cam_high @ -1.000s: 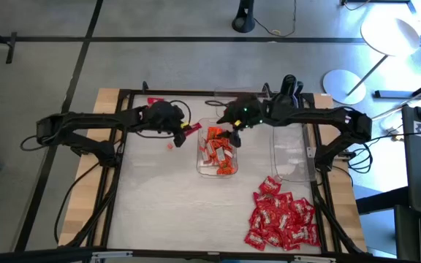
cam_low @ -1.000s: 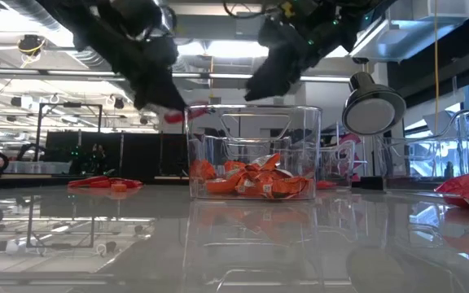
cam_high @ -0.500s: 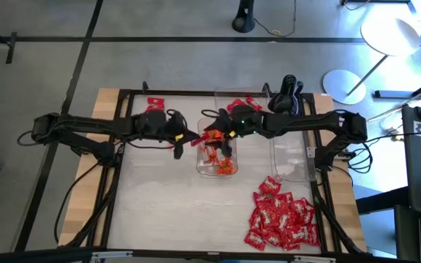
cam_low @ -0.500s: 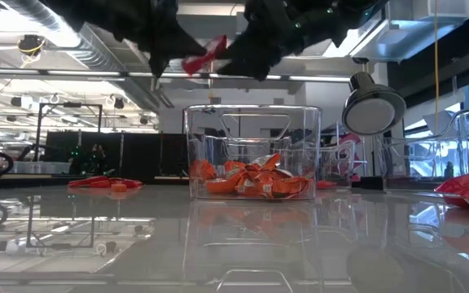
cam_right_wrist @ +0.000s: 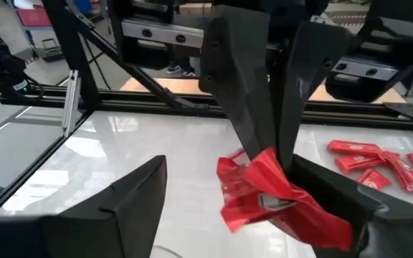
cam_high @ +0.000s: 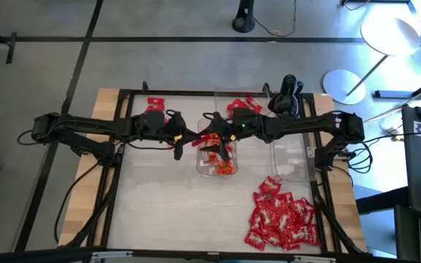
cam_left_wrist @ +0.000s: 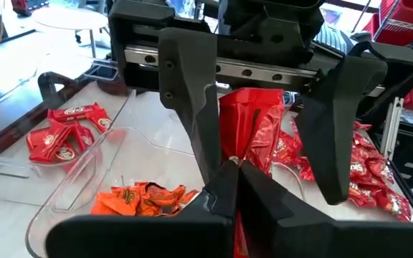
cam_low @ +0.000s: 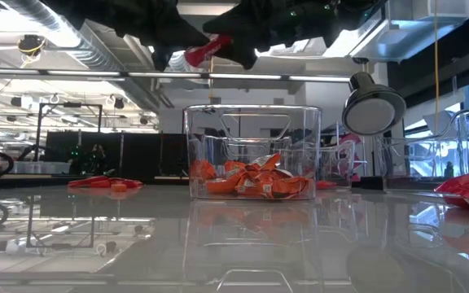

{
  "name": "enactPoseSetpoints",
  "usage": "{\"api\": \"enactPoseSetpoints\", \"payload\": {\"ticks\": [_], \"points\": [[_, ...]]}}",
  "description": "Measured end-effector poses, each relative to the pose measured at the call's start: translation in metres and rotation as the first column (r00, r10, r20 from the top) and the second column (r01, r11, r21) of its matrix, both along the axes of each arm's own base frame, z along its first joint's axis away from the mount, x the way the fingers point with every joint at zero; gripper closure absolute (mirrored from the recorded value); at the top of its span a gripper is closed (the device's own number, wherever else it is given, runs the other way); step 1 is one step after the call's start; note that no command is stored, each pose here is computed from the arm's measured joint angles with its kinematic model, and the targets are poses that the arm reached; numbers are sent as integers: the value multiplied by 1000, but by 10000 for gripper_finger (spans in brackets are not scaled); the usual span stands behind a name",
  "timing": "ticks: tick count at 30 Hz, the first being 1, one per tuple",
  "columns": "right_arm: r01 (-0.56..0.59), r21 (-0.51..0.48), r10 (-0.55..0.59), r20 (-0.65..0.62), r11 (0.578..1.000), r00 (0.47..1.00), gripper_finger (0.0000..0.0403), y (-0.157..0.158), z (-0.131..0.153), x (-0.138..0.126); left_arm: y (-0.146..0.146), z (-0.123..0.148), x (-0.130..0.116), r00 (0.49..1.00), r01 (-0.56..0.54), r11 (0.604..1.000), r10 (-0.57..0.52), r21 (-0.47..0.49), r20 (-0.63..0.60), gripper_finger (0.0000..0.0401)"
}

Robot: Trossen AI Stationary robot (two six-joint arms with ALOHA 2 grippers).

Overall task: Sort candy
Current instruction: Put the red chocolate into the top transparent bin

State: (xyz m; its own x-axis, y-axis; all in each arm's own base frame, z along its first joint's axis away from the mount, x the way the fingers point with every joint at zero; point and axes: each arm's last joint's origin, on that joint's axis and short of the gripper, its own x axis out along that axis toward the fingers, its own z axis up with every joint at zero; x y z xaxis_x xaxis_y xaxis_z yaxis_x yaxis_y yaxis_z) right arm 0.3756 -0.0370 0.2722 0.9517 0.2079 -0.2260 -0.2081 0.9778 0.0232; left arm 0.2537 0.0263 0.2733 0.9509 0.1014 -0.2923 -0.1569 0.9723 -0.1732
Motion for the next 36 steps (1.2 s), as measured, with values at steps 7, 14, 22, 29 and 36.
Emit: {"api": "enactPoseSetpoints", "payload": {"ticks": [7,14,22,29,36], "points": [[44,-13,-44,1,999,999,207,-2,0,0,0,0,0,1000,-7,1000,7,-20,2,394],[51,-43,-51,4,998,999,304,-3,0,0,1,2,0,1000,-9,1000,9,-13,19,351],[153,-132,-161,-52,979,986,300,-7,5,-11,7,6,-11,999,-35,999,35,2,-11,254],[427,-354,-487,-96,832,868,306,-38,30,-48,18,5,-42,967,-195,981,191,-7,-171,233],[594,-403,-698,-190,696,690,298,-102,18,-72,25,-6,-53,899,-329,944,319,19,-301,232]]}}
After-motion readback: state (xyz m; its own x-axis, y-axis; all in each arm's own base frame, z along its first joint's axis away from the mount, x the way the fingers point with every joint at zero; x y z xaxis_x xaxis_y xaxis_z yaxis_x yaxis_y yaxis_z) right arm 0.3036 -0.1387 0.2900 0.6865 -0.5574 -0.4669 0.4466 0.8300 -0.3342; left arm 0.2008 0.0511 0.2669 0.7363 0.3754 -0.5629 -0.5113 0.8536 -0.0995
